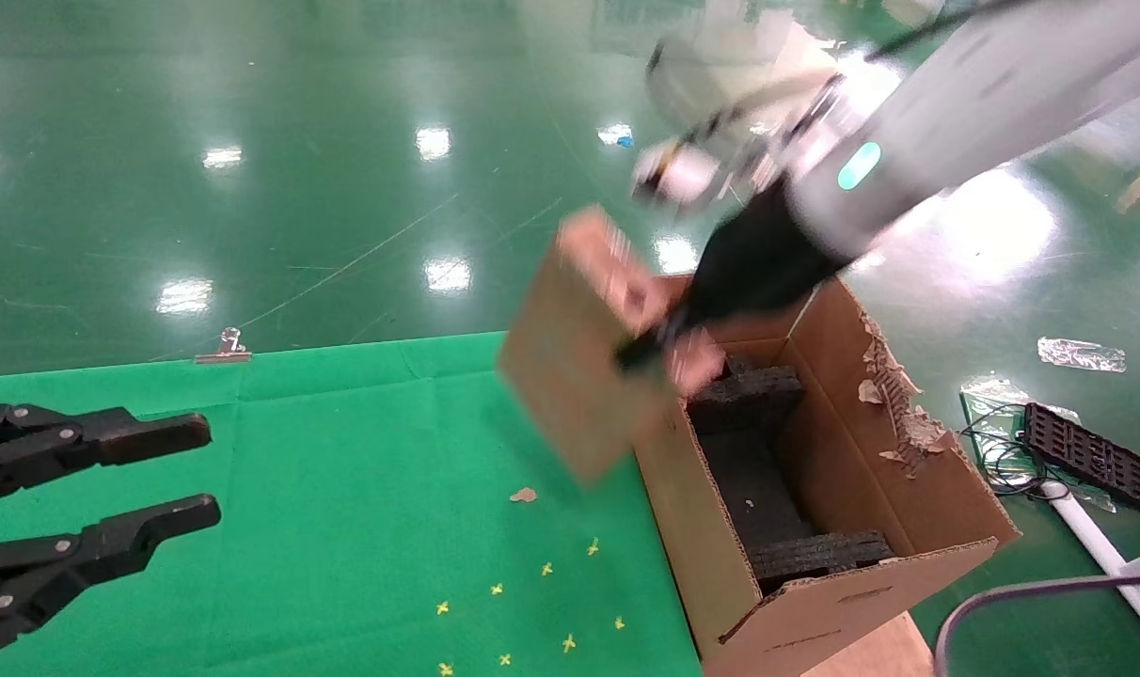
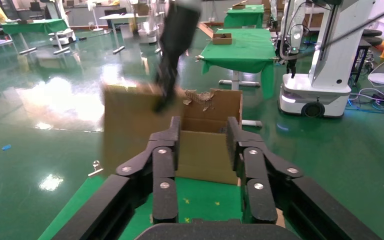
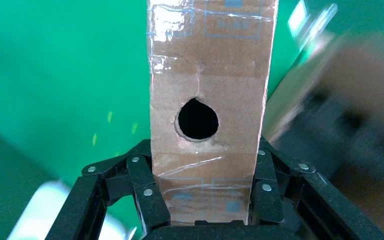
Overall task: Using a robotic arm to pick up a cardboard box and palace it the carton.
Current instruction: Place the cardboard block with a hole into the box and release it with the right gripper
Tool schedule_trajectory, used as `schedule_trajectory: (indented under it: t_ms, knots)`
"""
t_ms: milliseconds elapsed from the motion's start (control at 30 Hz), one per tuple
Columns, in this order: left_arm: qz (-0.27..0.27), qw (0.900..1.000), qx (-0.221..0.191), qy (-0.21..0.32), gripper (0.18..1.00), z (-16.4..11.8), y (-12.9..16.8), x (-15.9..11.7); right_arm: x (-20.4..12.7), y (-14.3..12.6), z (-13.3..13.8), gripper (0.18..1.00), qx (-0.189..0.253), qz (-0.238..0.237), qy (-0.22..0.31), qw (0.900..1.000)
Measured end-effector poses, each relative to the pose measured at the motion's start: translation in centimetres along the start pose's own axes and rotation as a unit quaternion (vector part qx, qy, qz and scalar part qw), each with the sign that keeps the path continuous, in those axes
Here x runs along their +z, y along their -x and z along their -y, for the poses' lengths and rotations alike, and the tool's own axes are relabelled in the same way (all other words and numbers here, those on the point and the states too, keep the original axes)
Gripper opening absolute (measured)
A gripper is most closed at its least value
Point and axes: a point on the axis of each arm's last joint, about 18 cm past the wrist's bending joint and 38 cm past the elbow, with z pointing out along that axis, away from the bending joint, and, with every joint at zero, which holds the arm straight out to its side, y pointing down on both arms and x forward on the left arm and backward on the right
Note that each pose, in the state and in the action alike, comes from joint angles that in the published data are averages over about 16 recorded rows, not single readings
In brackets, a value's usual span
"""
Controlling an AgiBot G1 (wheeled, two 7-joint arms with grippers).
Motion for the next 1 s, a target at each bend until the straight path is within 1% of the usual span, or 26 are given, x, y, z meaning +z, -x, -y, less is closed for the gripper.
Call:
schedule_trajectory:
  t_ms: [67, 133, 233, 333, 433, 533, 667, 833, 1000]
  knots:
    - [0.0, 1.0, 0.0, 0.0, 0.453, 0.0, 0.0, 0.0, -2.1, -1.1, 0.5, 0.354, -0.006, -0.012, -0.03, 0.999]
    - [0.0, 1.0, 0.0, 0.0, 0.42, 0.0, 0.0, 0.0, -4.2, -2.4, 0.8, 0.349, -0.008, -0.028, -0.055, 0.998]
    - [0.0, 1.0, 0.0, 0.0, 0.357, 0.0, 0.0, 0.0, -6.7, -4.4, 0.5, 0.34, -0.001, -0.053, -0.078, 0.995]
    - [0.0, 1.0, 0.0, 0.0, 0.313, 0.0, 0.0, 0.0, -8.5, -6.5, -0.5, 0.336, 0.018, -0.081, -0.084, 0.993]
    - [0.0, 1.0, 0.0, 0.0, 0.271, 0.0, 0.0, 0.0, -9.4, -8.5, -1.9, 0.333, 0.047, -0.104, -0.075, 0.991]
    - [0.0, 1.0, 0.0, 0.0, 0.243, 0.0, 0.0, 0.0, -9.5, -10.2, -3.7, 0.332, 0.078, -0.122, -0.056, 0.988]
    - [0.0, 1.0, 0.0, 0.0, 0.211, 0.0, 0.0, 0.0, -8.7, -12.1, -6.2, 0.33, 0.12, -0.136, -0.023, 0.983]
    - [0.0, 1.0, 0.0, 0.0, 0.199, 0.0, 0.0, 0.0, -6.6, -13.7, -9.1, 0.329, 0.164, -0.142, 0.019, 0.976]
    - [0.0, 1.0, 0.0, 0.0, 0.204, 0.0, 0.0, 0.0, -4.2, -14.8, -11.5, 0.328, 0.195, -0.148, 0.056, 0.968]
